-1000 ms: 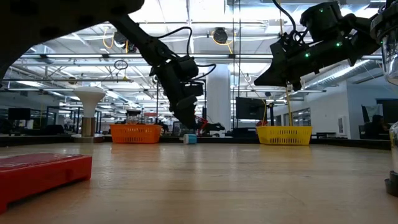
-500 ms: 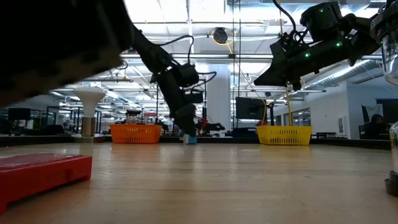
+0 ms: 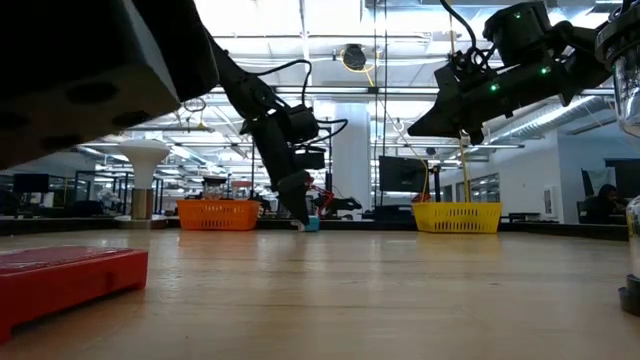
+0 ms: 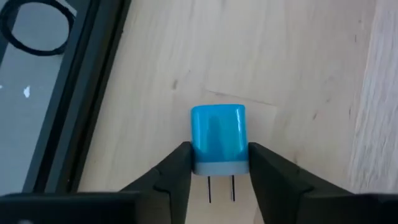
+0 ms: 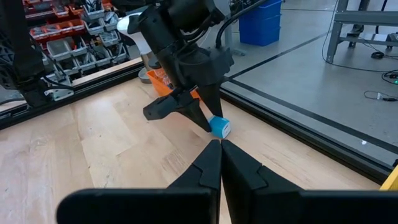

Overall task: Pick & Place Office items
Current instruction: Put the blue charger adapter into the green basket

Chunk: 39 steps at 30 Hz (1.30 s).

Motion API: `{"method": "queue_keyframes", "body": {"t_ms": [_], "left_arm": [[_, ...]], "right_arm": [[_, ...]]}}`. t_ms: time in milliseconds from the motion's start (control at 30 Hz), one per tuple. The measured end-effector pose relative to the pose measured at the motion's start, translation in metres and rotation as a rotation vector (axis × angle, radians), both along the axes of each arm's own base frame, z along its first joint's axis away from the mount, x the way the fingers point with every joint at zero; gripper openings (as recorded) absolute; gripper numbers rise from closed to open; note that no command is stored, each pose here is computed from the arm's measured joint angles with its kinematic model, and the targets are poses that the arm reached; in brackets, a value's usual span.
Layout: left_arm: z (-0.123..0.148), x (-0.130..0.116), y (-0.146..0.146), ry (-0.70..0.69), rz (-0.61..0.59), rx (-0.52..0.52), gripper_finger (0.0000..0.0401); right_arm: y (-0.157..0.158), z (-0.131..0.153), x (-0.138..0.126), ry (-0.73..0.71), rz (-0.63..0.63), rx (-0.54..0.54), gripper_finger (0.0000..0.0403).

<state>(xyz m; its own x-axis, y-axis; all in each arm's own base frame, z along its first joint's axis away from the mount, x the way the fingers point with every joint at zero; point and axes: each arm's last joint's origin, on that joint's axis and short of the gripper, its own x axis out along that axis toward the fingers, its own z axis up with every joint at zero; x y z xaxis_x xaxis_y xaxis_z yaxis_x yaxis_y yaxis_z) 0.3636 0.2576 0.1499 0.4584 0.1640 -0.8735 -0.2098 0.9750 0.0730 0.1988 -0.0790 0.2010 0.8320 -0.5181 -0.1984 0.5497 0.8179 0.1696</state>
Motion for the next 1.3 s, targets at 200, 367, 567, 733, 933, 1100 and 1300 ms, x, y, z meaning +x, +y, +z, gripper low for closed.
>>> {"method": "queue_keyframes", "body": {"t_ms": [200, 367, 567, 733, 933, 1100, 1300], "left_arm": [[0.001, -0.001, -0.001, 0.024, -0.004, 0.018, 0.013], [0.018, -0.006, -0.005, 0.033, 0.002, 0.03, 0.0133], [0.061, -0.01, -0.03, 0.006, -0.036, 0.049, 0.0133], [0.09, 0.005, -0.077, -0.056, -0.148, 0.057, 0.0133], [0.086, 0.033, -0.145, -0.1, -0.35, 0.007, 0.0134], [0.066, 0.047, -0.194, -0.161, -0.477, 0.029, 0.0134], [0.044, 0.051, -0.228, -0.291, -0.55, 0.068, 0.0134]], "right_arm": [[0.0, 0.0, 0.0, 0.0, 0.0, 0.0, 0.0004], [0.0, 0.0, 0.0, 0.0, 0.005, 0.001, 0.0004], [0.0, 0.0, 0.0, 0.0, 0.023, 0.002, 0.0004], [0.001, 0.0, 0.0, -0.001, 0.023, 0.002, 0.0004], [0.001, 0.0, 0.001, -0.001, 0.026, 0.009, 0.0004], [0.003, 0.0, 0.001, -0.002, 0.036, 0.004, 0.0004], [0.003, 0.001, 0.002, -0.011, 0.034, 0.001, 0.0004]]}}
